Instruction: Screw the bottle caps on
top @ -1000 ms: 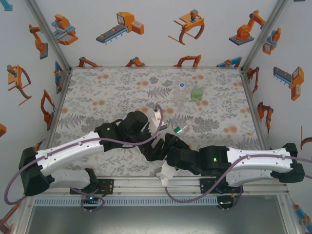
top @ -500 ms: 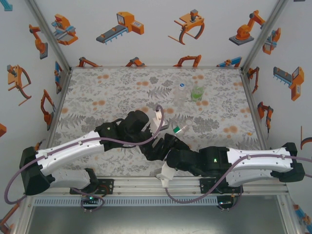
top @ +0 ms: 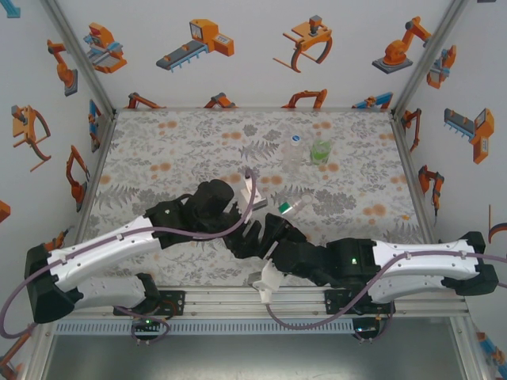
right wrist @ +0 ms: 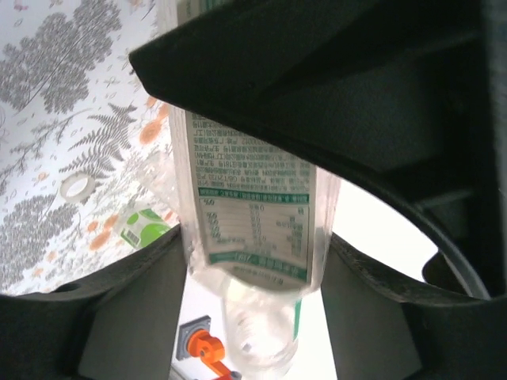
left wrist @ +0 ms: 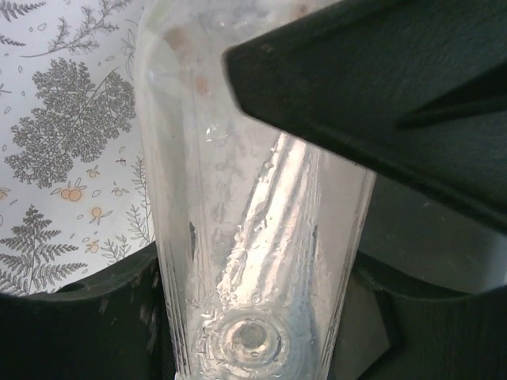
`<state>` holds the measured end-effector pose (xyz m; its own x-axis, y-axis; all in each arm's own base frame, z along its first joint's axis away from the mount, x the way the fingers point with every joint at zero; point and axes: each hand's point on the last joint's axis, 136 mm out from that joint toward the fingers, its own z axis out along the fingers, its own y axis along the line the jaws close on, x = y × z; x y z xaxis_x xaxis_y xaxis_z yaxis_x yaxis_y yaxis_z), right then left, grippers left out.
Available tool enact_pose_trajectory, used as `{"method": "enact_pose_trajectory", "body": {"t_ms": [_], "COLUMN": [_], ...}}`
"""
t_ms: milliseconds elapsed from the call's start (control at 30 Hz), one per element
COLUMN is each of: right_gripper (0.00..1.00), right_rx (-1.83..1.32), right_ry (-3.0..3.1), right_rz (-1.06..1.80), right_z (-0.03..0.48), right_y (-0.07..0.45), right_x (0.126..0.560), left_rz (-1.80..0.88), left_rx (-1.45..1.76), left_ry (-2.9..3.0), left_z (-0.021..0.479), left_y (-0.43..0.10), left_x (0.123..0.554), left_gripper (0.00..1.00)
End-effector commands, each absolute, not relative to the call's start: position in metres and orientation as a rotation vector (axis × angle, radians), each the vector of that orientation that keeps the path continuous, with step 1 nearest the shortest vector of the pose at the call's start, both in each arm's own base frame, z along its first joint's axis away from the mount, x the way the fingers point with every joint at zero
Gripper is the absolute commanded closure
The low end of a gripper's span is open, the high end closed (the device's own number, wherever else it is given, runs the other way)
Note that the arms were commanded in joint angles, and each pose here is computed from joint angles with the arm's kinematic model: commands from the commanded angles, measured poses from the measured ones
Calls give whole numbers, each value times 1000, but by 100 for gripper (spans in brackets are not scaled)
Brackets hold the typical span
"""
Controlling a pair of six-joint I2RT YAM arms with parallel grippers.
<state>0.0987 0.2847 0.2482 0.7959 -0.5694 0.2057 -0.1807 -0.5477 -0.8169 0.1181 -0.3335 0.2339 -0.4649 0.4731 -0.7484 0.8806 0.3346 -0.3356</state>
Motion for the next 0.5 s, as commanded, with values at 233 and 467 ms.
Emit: {"method": "enact_pose_trajectory", "body": {"t_ms": [233, 467], "right_gripper": [30, 30], "right_rx": [-1801, -1326], "right_ry": [821, 1373], "right_rz": [-367, -86], "right_z": [290, 313], "right_y": [261, 221], "right_x": [107, 166], "left_rz": [-892, -866], "left_rx": [884, 829], "left_ry": [2138, 2104], "left_z": [230, 238], "left_y": [-295, -281], "left_x": [160, 165], "left_gripper": [72, 75]}}
